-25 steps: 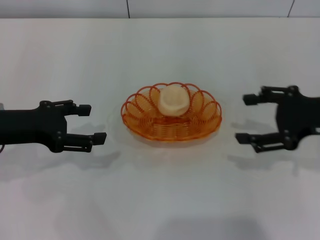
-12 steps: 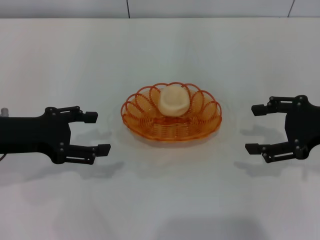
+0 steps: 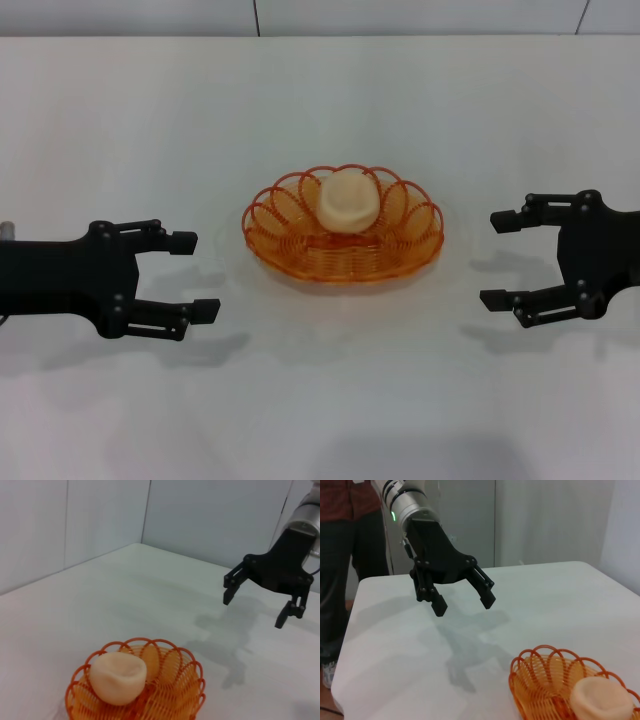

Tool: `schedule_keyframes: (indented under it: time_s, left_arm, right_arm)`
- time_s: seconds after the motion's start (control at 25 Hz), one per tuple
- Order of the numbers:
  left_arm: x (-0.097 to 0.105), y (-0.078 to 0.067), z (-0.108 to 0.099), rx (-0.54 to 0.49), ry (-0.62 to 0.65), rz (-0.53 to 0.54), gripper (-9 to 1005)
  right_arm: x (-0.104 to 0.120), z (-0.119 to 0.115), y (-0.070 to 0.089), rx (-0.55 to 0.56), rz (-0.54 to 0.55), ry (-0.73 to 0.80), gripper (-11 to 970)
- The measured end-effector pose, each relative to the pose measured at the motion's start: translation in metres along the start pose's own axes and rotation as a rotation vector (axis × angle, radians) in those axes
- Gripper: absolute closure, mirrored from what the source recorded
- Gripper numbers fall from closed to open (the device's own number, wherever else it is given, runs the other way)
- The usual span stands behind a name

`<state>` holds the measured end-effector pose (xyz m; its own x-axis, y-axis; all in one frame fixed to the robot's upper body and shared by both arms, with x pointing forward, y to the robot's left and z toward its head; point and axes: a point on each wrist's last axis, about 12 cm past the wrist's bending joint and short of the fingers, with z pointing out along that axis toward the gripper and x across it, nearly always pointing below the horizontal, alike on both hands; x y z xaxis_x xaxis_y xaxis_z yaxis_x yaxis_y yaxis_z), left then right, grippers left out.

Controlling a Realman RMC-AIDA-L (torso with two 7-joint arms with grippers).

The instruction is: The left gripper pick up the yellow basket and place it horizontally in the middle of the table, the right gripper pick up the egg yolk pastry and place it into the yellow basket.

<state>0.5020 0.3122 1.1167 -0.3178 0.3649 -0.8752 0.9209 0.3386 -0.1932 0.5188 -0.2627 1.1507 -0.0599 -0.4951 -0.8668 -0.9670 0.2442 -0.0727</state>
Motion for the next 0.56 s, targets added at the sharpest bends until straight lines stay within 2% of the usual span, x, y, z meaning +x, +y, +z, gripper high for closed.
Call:
schedule_keyframes:
  time_s: [0.56]
  left_arm:
    - [-0.0011, -0.0007, 0.0, 0.012, -0.001, 0.007, 103]
  right_arm:
    - [-0.0025, 0.0011, -0.0017, -0.001, -0.008, 0.0, 116]
